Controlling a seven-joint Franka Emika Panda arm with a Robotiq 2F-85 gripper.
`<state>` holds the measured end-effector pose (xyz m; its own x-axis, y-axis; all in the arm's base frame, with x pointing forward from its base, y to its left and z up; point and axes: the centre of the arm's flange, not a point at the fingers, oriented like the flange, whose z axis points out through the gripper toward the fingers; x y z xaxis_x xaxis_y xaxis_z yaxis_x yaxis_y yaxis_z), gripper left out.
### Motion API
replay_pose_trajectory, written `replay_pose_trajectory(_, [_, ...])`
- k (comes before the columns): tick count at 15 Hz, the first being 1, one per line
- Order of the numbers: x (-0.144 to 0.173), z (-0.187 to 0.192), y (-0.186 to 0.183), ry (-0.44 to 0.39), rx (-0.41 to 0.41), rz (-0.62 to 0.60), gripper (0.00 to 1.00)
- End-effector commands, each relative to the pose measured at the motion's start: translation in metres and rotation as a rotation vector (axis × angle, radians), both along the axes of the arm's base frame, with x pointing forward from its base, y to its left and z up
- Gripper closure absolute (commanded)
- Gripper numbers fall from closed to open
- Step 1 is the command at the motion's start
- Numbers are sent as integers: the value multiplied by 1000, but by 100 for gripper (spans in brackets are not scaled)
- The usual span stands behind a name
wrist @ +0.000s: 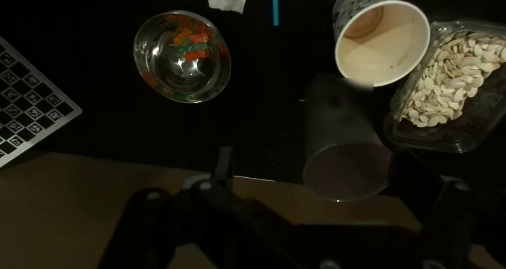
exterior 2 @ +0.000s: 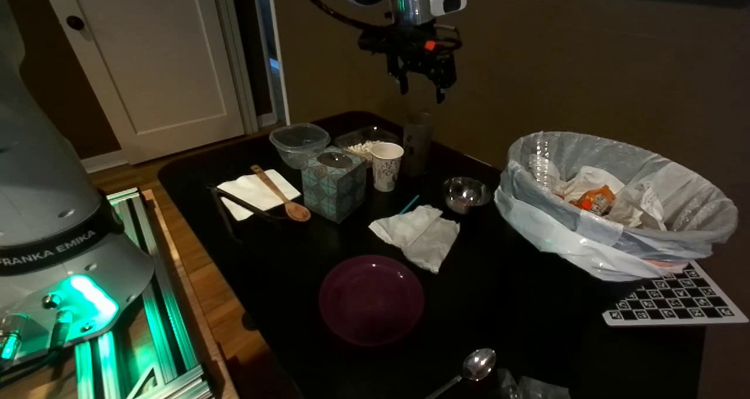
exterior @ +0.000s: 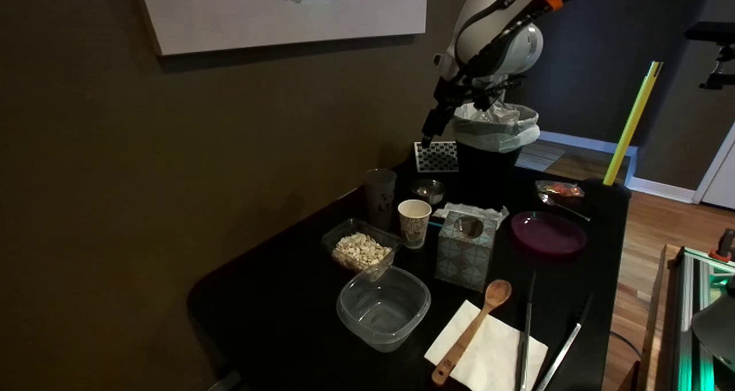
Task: Pour the contents of the plastic cup into the paper cup
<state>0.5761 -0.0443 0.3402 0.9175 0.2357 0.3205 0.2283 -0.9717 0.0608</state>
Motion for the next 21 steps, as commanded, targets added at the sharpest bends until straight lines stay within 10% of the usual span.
replay_pose_trajectory(1, [40,-35,1,3,-20,7,0])
replay_pose_trajectory(21, [134,-105,35,-1,-39,0,9])
